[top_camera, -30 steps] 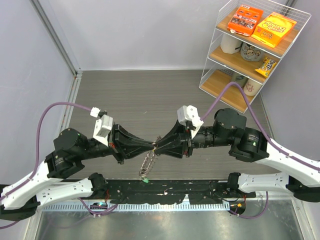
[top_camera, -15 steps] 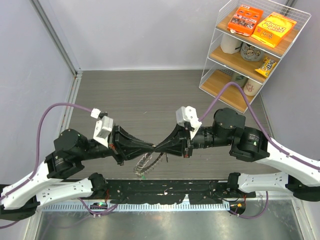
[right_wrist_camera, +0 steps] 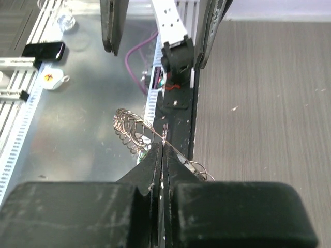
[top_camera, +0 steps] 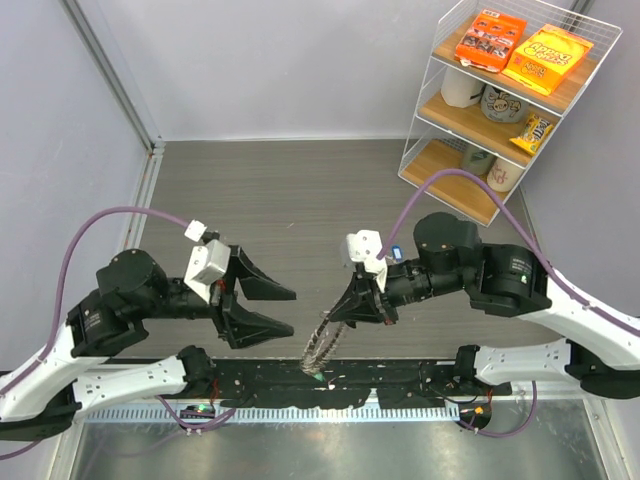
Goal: Put the keys on the keyring
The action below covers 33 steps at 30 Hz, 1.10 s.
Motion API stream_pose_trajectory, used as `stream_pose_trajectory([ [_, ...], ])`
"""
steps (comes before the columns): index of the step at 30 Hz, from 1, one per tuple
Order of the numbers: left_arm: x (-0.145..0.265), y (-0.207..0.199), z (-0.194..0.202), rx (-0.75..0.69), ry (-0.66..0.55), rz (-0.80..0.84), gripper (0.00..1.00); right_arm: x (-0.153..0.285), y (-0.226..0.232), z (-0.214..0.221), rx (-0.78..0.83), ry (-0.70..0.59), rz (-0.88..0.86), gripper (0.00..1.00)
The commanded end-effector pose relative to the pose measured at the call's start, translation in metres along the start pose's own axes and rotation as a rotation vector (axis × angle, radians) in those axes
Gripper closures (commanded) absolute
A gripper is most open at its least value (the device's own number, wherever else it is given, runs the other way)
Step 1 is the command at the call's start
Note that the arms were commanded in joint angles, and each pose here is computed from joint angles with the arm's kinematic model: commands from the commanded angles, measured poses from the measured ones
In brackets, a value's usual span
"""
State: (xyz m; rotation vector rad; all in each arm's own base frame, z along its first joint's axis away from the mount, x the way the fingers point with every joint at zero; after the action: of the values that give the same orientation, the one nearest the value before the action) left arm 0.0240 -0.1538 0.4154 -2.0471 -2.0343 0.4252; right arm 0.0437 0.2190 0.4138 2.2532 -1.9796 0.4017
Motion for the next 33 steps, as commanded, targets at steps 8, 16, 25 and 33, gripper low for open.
stream_pose_trajectory([
  [8,-0.007,0.003,0.018,0.104,0.194,0.020,0.36,-0.010,0.007,0.002,-0.032,0.056,-0.136,0.95],
  [16,-0.013,0.008,0.024,0.153,0.238,-0.007,0.40,-0.017,0.006,-0.004,-0.081,0.072,-0.134,0.94],
  [25,-0.020,0.011,0.023,0.168,0.260,-0.014,0.46,-0.024,0.000,-0.010,-0.095,0.077,-0.103,0.95],
  [33,-0.022,0.012,0.022,0.159,0.275,-0.013,0.60,-0.028,-0.004,-0.014,-0.100,0.087,-0.087,0.94],
])
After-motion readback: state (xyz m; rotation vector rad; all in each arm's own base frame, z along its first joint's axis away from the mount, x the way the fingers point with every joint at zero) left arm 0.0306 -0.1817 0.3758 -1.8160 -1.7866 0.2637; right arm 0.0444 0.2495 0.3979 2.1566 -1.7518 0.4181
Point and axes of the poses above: each gripper's point midway between its finger pads, its own x axis back along the fingers, its own y axis along the line the jaws close on, z = x × y, the point moved 9 cm from there along x, back along the fingers, and after that the axes turned 9 degrees about x, right-handed, at the moved point
